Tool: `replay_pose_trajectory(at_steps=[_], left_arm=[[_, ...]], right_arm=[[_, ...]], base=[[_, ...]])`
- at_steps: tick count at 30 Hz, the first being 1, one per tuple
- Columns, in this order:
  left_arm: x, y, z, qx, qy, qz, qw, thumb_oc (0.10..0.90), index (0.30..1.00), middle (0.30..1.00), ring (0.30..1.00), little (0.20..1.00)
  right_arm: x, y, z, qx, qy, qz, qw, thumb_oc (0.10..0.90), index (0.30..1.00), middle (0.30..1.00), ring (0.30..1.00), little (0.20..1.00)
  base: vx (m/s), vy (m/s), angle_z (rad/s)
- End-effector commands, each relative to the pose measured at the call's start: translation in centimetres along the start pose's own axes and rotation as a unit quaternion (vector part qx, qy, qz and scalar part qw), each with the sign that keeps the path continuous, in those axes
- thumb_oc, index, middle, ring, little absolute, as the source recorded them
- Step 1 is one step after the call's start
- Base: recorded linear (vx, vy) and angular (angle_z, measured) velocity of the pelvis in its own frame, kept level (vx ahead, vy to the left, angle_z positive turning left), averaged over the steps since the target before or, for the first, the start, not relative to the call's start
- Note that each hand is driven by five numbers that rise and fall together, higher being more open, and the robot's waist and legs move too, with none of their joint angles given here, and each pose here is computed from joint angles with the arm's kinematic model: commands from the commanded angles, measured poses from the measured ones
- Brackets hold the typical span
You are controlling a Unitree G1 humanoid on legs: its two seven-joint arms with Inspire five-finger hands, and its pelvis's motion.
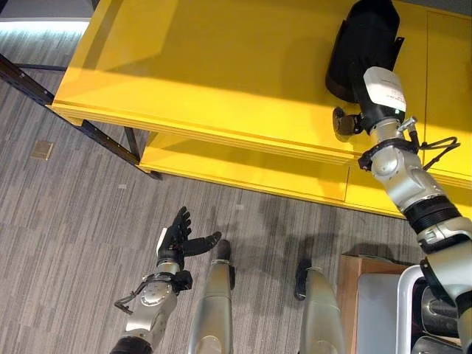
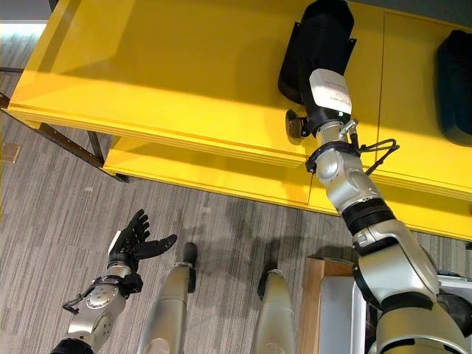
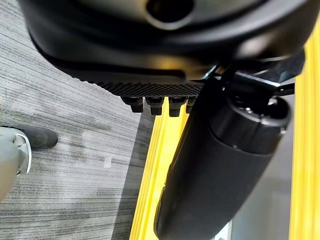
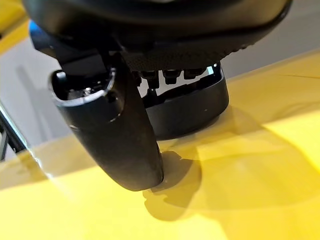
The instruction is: Move parts from the plastic box to the shelf.
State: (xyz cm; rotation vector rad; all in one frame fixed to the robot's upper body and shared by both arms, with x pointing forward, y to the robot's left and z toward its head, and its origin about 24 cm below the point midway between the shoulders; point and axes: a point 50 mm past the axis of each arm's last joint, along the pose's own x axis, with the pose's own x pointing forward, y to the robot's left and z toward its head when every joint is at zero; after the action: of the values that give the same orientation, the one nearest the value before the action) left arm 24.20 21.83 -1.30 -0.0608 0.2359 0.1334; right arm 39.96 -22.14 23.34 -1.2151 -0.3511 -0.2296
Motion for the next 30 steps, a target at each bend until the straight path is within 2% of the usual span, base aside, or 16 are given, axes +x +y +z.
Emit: replay_pose_trajectory(at_steps=[1, 17, 30], left_arm=[[-0.1, 0.8, 3.3, 0.012, -0.087, -0.018, 0.996, 0.9, 1.0, 1.0, 1.0, 1.0], [-0.2, 1.0, 3.2, 0.007, -0.085, -0.024, 0.996, 0.9, 1.0, 1.0, 1.0, 1.0], [-0.3, 1.3, 3.2, 0.002, -0.083, -0.024, 0.996, 0.9, 1.0, 1.0, 1.0, 1.0]], right_arm=[[1.0, -4.0, -2.1, -0.008, 0.042, -0.028, 0.999, 0.9, 1.0, 1.0, 1.0, 1.0], [-0.4, -5.9, -4.6, -0.027, 0.04, 0.055, 0.997, 0.9, 1.0, 1.0, 1.0, 1.0], [-1.1, -7.5, -4.5, -0.026, 0.012, 0.071, 0.997, 0.9, 1.0, 1.0, 1.0, 1.0]], base=[[0.0, 0.0, 0.0], [0.0, 0.0, 0.0], [0.0, 0.0, 0.0]])
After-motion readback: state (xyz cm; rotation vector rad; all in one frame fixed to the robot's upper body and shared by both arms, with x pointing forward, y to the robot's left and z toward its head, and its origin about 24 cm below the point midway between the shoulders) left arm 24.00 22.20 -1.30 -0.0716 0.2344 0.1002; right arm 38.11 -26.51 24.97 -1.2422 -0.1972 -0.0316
